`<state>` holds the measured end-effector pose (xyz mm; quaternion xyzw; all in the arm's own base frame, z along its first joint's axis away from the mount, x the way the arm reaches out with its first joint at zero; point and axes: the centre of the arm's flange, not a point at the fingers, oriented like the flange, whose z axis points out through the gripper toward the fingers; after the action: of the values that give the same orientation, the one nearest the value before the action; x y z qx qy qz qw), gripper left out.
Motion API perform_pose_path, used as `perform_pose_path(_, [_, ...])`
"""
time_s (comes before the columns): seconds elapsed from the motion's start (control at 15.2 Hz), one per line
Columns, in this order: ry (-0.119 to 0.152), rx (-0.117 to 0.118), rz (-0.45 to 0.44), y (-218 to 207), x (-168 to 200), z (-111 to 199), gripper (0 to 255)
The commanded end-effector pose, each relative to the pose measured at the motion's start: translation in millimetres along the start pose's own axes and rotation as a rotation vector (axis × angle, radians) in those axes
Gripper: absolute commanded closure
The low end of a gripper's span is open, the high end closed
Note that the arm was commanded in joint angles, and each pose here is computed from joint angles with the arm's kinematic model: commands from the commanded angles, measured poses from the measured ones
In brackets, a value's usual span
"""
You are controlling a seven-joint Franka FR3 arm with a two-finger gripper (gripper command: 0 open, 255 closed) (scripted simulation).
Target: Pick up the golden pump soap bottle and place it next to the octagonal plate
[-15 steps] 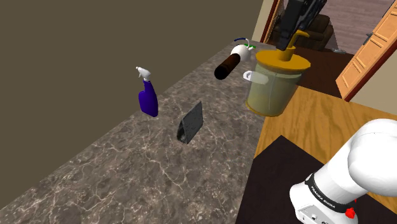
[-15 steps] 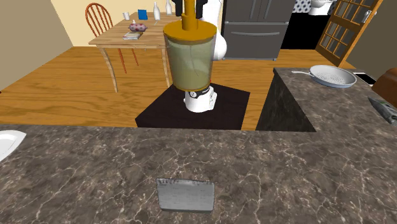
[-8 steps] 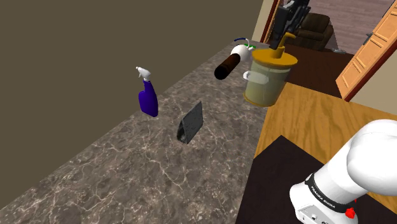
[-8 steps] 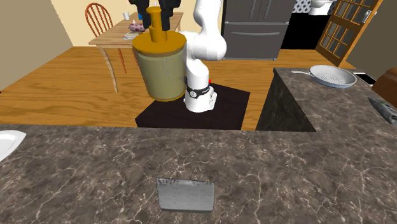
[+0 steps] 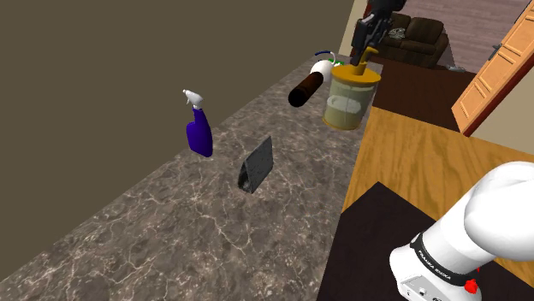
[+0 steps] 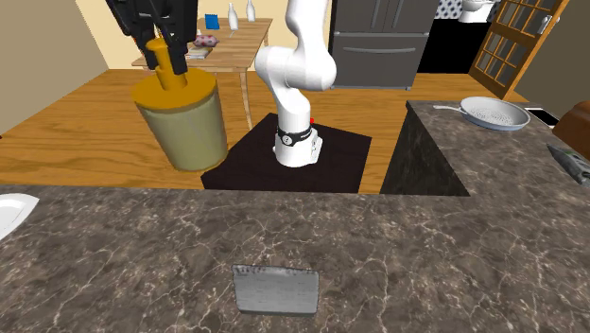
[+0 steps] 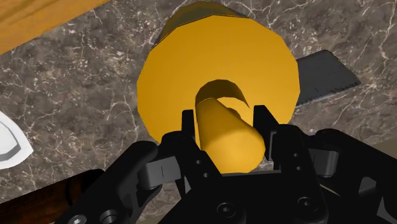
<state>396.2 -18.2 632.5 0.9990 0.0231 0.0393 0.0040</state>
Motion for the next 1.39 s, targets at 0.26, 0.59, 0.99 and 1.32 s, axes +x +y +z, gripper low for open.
perform_pose_path(0.26, [0.002, -0.001, -0.001, 61, 39, 28, 255])
perform_pose_path(0.59, [0.002, -0.001, -0.001, 112, 74, 52, 255])
perform_pose_path(0.99, [0.002, -0.001, -0.001, 173, 116, 80, 255])
perform_pose_path(1.32, [0.002, -0.001, -0.001, 224, 151, 103, 255])
